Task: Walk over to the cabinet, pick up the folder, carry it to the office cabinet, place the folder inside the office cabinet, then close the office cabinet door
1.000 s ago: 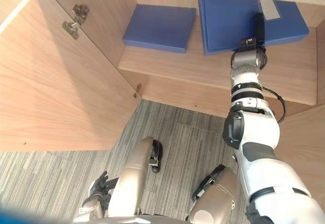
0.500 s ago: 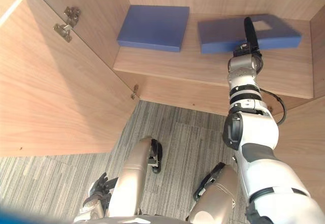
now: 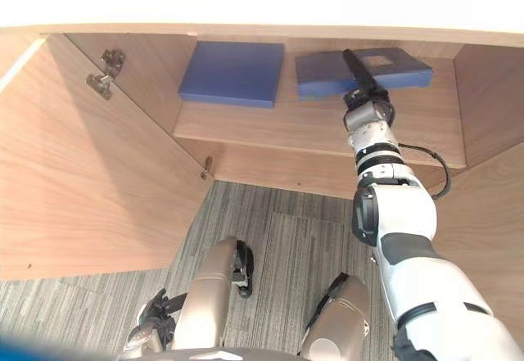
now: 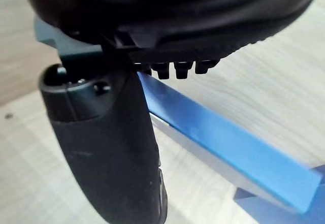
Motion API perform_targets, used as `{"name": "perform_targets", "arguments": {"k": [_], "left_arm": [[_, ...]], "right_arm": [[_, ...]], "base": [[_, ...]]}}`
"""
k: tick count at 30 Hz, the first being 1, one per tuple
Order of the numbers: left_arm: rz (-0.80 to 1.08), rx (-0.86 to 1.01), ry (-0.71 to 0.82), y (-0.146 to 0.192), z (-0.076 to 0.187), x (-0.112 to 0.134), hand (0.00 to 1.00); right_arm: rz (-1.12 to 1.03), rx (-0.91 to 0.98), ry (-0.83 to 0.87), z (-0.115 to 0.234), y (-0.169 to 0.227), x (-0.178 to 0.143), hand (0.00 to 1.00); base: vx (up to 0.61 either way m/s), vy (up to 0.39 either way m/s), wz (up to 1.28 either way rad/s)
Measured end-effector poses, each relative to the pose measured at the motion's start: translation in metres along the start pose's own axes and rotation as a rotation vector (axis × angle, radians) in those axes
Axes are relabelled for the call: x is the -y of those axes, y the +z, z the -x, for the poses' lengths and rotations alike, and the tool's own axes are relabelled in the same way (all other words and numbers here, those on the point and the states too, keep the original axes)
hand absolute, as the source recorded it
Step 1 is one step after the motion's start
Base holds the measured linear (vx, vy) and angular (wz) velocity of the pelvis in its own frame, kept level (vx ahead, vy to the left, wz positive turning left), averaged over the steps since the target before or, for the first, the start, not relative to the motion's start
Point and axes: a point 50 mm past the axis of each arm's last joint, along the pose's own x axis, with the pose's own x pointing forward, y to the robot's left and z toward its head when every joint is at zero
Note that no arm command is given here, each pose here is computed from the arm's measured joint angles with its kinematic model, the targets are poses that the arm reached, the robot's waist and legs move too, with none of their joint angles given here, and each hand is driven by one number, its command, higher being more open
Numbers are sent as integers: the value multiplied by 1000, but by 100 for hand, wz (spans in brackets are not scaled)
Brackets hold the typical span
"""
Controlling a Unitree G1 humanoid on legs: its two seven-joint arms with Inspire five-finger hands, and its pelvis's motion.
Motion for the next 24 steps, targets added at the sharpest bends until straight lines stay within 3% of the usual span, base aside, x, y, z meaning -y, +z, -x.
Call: {"name": "perform_targets", "arguments": {"k": [2,3,5,11,17,24], "left_arm": [[-15,3,-17,0,0,-2,100],[-35,9,-36,2,0,-6,100],[-65,15,-52,4,-1,-8,100],[-116,26,-83,5,0,-18,100],[-145,21,-100,5,0,-23,100],[-196,33,-137,7,1,-16,100]], "right_arm": [[198,3,57,-1,-8,5,100],[402,-5,130,-3,-15,13,100],[523,-31,173,-4,-18,22,100],[808,-110,213,-7,-33,58,100],[1155,-60,234,-8,-28,62,100],[1416,13,275,-5,-39,62,100]], "base": [[57,0,-3],[44,-3,-3],[59,-9,0],[34,-4,0],[2,3,-3],[39,3,-5]]}}
